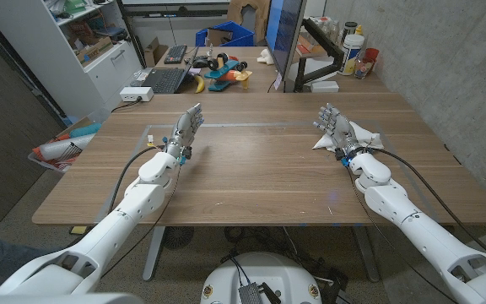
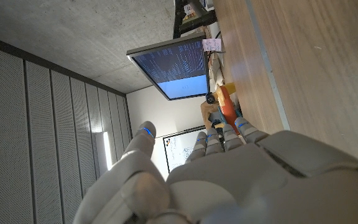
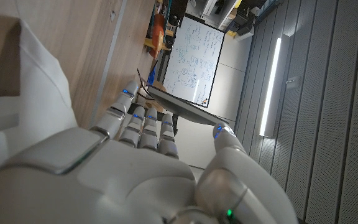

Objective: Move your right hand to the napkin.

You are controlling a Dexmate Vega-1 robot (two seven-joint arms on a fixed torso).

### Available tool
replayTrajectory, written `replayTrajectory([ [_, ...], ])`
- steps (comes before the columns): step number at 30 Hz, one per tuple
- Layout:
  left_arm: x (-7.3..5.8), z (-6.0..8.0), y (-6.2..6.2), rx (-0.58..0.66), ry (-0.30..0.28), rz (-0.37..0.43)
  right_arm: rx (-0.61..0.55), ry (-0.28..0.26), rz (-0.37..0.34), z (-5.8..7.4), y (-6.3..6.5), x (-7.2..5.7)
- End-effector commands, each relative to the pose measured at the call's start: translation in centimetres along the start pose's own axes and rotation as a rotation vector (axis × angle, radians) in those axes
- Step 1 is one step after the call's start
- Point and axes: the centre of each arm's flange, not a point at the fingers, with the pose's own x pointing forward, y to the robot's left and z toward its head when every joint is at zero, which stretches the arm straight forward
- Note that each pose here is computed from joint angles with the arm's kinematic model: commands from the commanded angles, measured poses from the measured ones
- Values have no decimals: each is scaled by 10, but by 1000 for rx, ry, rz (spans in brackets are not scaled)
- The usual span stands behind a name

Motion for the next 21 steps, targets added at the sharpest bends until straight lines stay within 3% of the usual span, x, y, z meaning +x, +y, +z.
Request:
replayTrajectory([
  [1, 6, -3, -8, -11, -2, -4, 18, -6, -3, -5, -1, -7],
  [10, 12, 2, -15, 2, -2, -16, 16, -12, 2, -4, -6, -6],
  [21, 16, -2, -20, 1, 13, -22, -5, -28, 19, 1, -7, -3],
])
